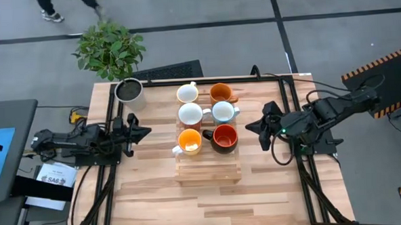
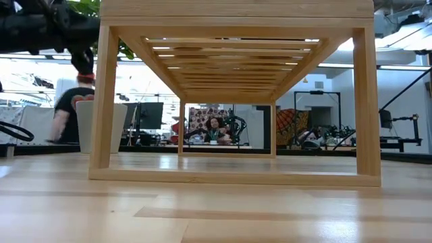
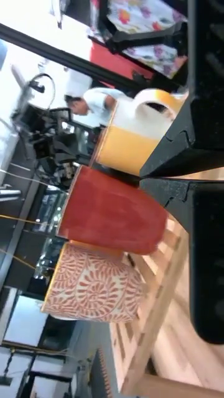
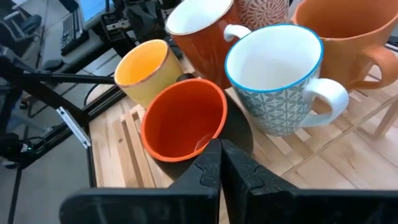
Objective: Place coffee mugs
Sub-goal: Return to Home Position
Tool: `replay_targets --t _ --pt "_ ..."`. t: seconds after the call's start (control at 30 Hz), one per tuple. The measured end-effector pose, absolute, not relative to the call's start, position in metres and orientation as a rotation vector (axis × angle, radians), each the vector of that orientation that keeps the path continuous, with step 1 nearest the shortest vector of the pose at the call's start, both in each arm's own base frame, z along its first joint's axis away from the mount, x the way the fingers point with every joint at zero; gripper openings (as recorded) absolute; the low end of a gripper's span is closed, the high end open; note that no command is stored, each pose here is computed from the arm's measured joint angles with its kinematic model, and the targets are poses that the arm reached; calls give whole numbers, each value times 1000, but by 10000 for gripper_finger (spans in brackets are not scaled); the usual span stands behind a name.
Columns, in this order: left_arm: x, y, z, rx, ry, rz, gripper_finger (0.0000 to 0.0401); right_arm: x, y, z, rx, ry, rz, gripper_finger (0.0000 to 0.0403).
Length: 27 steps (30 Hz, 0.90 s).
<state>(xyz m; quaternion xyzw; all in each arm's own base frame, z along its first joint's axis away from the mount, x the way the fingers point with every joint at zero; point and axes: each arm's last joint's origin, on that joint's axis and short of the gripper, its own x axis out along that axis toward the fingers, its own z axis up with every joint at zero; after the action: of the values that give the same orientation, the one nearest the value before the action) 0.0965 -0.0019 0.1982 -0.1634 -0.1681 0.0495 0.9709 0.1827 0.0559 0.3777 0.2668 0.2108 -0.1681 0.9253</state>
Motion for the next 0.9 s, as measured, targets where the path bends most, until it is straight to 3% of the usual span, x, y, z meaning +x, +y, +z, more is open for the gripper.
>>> replay_targets --t 0.9 --pt "95 -3 186 -258 -212 62 0 162 54 384 452 445 -287 25"
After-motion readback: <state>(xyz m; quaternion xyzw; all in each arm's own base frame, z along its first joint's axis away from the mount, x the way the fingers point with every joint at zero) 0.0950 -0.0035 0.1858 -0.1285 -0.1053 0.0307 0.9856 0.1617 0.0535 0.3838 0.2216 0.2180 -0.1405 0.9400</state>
